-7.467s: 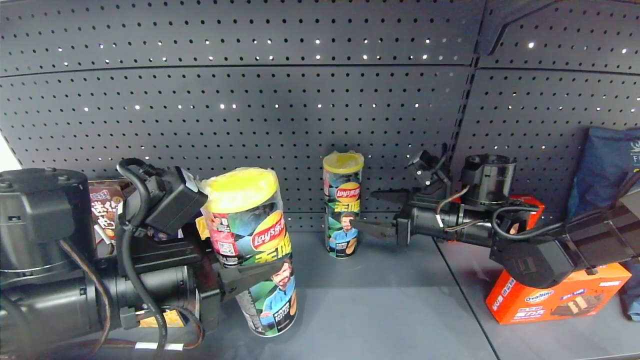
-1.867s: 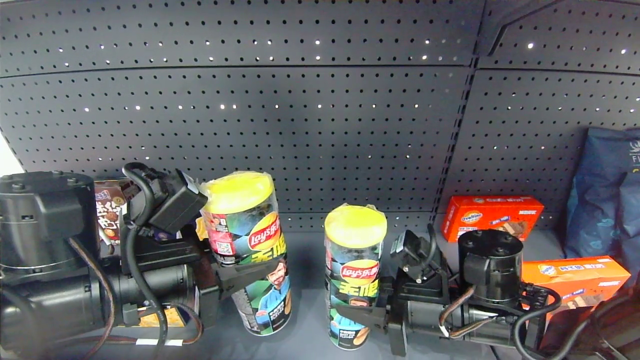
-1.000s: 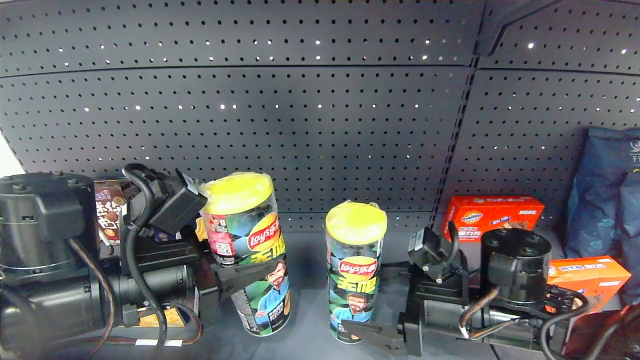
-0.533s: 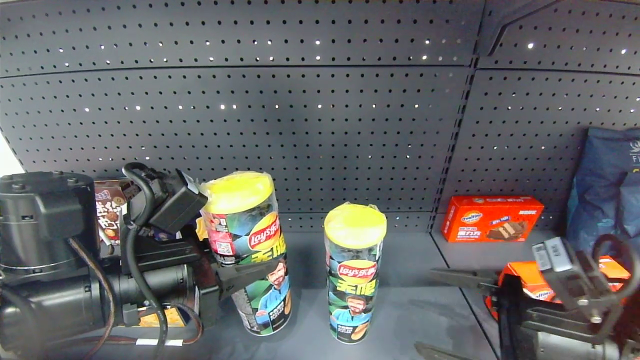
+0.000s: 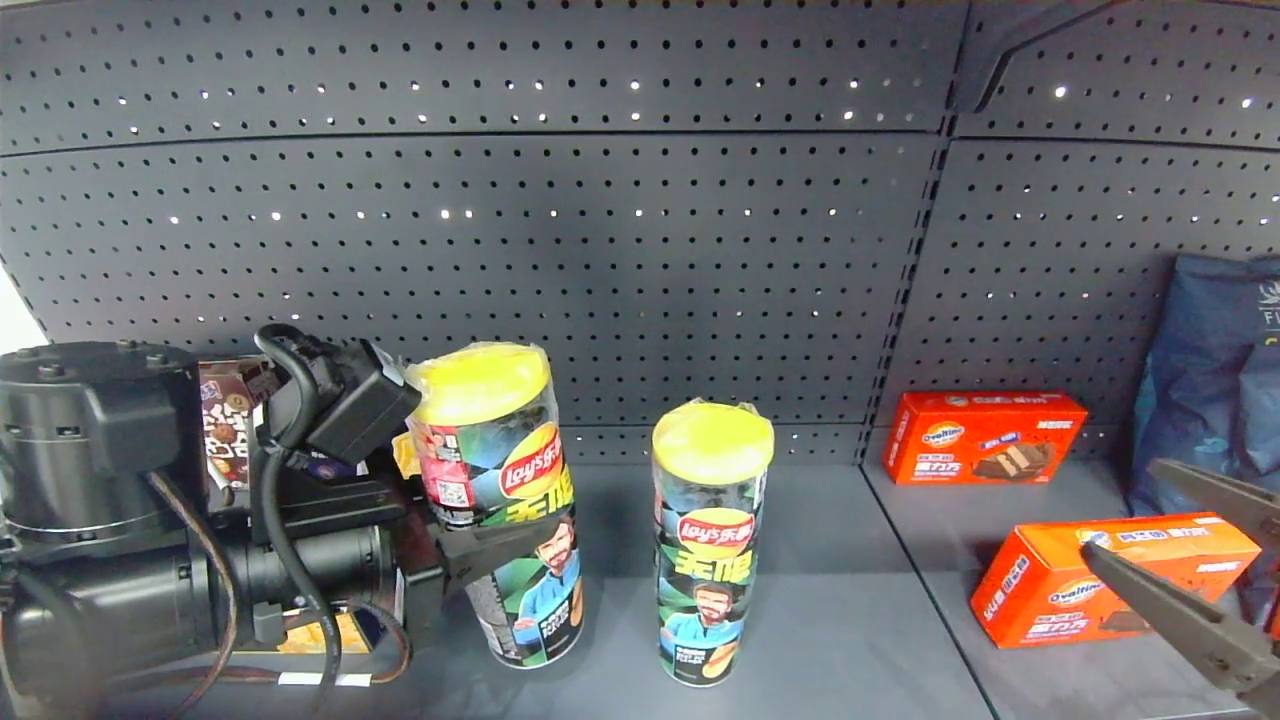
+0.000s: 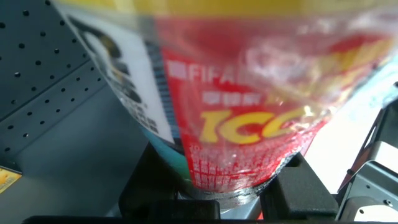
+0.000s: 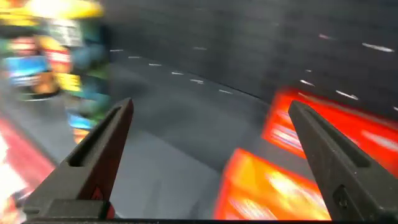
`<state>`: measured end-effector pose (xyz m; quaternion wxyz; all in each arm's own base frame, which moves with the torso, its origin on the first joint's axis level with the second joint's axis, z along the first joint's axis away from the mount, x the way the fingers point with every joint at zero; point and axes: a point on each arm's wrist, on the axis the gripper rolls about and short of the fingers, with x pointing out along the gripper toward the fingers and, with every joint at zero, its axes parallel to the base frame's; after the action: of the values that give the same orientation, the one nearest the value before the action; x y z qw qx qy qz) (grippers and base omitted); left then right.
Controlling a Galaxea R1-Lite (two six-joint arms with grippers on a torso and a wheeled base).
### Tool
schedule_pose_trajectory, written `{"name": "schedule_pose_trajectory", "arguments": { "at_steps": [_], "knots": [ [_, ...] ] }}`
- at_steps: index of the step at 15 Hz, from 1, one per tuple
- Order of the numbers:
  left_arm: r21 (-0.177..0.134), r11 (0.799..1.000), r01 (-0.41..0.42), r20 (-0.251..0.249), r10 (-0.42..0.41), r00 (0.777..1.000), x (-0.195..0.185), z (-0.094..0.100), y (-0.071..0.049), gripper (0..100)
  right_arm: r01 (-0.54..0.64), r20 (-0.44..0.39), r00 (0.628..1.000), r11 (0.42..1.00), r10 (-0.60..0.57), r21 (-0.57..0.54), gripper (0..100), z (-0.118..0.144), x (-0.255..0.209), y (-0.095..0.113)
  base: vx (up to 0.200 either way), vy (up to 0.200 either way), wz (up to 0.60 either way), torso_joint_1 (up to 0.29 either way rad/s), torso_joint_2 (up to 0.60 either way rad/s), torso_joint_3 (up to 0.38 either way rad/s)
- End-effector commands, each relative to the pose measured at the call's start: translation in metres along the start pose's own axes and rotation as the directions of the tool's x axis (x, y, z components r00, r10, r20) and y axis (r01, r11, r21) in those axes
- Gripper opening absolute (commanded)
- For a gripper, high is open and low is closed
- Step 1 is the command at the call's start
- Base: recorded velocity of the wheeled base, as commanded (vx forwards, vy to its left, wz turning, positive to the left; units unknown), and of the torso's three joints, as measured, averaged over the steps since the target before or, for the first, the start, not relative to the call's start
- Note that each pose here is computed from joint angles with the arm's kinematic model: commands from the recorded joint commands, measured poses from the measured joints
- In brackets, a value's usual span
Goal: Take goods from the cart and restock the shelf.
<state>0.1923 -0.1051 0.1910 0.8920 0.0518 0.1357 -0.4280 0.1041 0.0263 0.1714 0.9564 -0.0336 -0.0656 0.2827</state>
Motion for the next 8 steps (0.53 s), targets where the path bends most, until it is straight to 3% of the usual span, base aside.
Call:
{"name": "schedule_pose_trajectory", "arguments": {
  "at_steps": [1,4,7,8],
  "knots": [
    [-0.007,1.000,-0.001,-0.015,0.001,1.000,0.000,-0.005,0.000,0,0.161,0.030,0.987,0.987,-0.161,-0.006,100,-0.007,-0.038,0.005,0.000,0.000,0.00,0.000,0.00,0.000],
    [-0.008,1.000,-0.013,-0.013,0.013,1.000,-0.004,-0.006,0.001,0,0.253,-0.013,0.968,0.967,-0.252,0.034,100,-0.016,-0.065,0.018,0.000,0.000,0.00,0.000,0.00,0.000],
    [-0.007,1.000,-0.012,-0.010,0.012,1.000,-0.005,-0.006,0.001,0,0.382,-0.065,0.923,0.923,-0.379,0.040,100,-0.044,-0.103,0.046,0.000,0.000,0.00,0.000,0.00,0.000],
    [-0.005,1.000,-0.012,-0.006,0.012,1.000,-0.005,-0.005,0.001,0,0.457,-0.077,0.888,0.889,-0.454,0.030,100,-0.062,-0.119,0.057,0.000,0.000,0.00,0.000,0.00,0.000]
  ]
}}
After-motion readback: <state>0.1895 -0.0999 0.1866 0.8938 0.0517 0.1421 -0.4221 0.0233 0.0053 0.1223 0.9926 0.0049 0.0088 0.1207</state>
